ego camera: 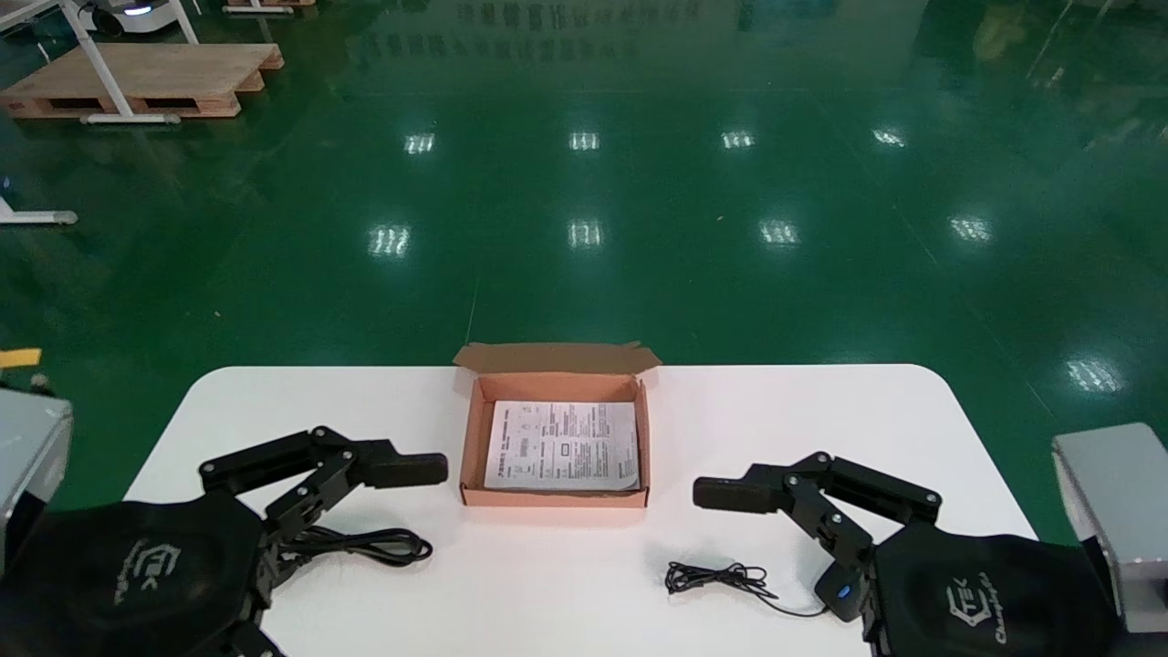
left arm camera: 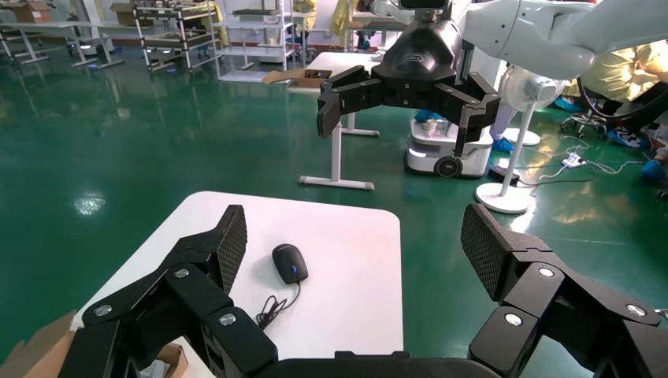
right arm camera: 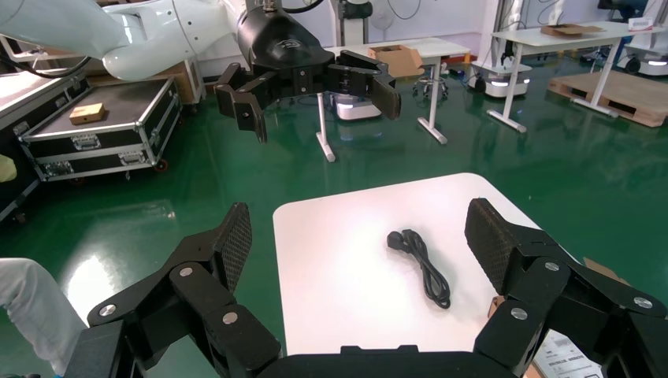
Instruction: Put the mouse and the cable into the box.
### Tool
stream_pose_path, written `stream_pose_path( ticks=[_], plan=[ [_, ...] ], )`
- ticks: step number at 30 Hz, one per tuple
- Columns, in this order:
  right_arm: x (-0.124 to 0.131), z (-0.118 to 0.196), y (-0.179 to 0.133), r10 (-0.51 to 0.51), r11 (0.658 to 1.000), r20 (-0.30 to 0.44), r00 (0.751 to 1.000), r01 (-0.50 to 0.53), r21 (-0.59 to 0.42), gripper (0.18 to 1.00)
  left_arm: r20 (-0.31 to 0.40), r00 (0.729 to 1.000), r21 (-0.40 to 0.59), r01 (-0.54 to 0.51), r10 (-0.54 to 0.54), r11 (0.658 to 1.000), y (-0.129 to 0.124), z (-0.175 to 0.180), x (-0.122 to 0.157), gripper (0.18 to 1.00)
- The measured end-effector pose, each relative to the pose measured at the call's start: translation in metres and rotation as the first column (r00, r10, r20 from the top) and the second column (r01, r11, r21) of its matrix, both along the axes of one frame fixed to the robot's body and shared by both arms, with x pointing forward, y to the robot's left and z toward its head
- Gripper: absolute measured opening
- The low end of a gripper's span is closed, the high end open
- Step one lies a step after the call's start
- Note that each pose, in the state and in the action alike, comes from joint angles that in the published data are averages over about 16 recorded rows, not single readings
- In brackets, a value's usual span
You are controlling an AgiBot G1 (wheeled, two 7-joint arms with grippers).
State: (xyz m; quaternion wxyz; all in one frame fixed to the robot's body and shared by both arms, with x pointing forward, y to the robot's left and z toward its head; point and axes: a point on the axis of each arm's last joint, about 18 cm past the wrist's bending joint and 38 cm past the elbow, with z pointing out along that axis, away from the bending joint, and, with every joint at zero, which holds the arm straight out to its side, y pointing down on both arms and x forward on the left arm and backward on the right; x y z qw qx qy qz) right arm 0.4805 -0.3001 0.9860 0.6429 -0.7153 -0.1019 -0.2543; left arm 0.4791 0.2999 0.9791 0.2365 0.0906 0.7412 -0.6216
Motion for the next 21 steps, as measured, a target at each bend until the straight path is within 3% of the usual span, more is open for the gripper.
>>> stream_pose_path(
  ticks=[3, 6, 9, 15, 18, 21],
  plan=[
    [0.009, -0.009, 0.004, -0.036, 0.998, 0.019, 0.999, 0.037, -0.049, 1.001, -0.029, 0.998, 0.112, -0.044, 0.048, 0.993, 0.001, -0.012, 0.007, 1.001],
    [0.024, -0.020, 0.009, -0.081, 0.990, 0.041, 0.996, 0.085, -0.115, 1.001, -0.045, 0.992, 0.250, -0.107, 0.122, 0.962, 0.005, -0.024, 0.019, 1.001],
    [0.040, -0.033, 0.016, -0.128, 0.972, 0.067, 0.990, 0.138, -0.188, 1.001, -0.040, 0.977, 0.390, -0.179, 0.211, 0.903, 0.014, -0.034, 0.033, 1.001],
    [0.073, -0.053, 0.030, -0.205, 0.917, 0.137, 0.969, 0.239, -0.320, 1.001, 0.037, 0.929, 0.589, -0.318, 0.369, 0.743, 0.033, -0.037, 0.061, 1.001],
    [0.082, -0.057, 0.036, -0.224, 0.898, 0.152, 0.963, 0.265, -0.352, 1.001, 0.075, 0.913, 0.626, -0.356, 0.401, 0.694, 0.037, -0.033, 0.070, 1.001],
    [0.088, -0.059, 0.039, -0.235, 0.888, 0.156, 0.959, 0.277, -0.366, 1.001, 0.097, 0.906, 0.642, -0.374, 0.413, 0.669, 0.038, -0.032, 0.075, 1.001]
  ],
)
